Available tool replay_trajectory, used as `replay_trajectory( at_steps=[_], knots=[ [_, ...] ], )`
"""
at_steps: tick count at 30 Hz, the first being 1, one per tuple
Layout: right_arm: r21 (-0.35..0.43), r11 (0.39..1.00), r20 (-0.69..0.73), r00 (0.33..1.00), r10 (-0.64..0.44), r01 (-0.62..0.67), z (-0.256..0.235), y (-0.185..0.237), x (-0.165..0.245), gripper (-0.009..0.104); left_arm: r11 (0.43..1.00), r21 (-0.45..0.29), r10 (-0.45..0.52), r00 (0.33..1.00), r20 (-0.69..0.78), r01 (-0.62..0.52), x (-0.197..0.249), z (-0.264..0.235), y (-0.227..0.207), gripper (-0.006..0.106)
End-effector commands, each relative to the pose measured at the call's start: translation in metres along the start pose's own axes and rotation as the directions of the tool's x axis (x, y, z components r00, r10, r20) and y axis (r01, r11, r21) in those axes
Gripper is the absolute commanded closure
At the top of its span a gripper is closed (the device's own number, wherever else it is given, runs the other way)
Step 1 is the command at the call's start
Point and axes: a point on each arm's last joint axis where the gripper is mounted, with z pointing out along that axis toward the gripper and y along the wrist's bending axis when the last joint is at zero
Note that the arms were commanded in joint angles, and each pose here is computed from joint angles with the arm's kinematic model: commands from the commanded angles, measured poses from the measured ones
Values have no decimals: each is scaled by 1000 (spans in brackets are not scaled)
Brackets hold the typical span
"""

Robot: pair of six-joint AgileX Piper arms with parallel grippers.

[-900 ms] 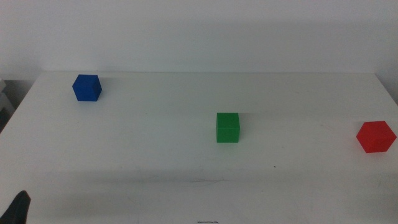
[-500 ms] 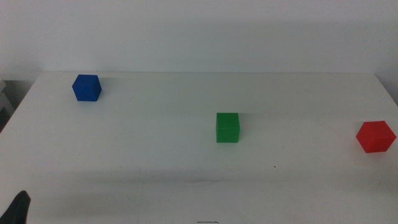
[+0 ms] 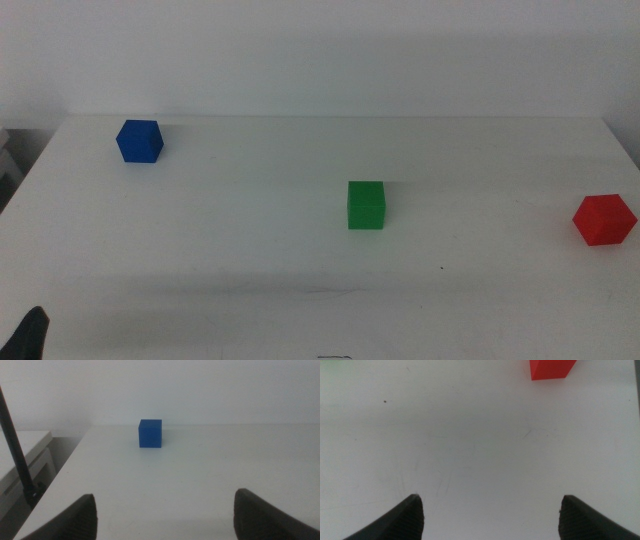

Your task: Stack red cubes first, then green, then blue cubes in a specific spot.

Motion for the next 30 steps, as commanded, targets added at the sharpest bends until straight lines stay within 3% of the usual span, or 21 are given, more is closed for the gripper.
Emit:
replay_trajectory(
  at_steps=[1,14,24,30],
  knots=[
    [11,1000,45,999,2,-2,-1,-2,-14,3,1000,5,-15,995,97,15,-9,-2,0,7],
    [14,1000,24,999,22,-23,12,-4,-29,3,1000,5,-15,995,97,15,-9,-2,0,7],
    [49,998,-155,987,38,-31,55,-16,-92,3,1000,5,-15,995,97,15,-9,-2,0,7],
    [95,995,-184,983,11,7,82,-38,-127,3,1000,5,-15,995,97,15,-9,-2,0,7]
  ],
)
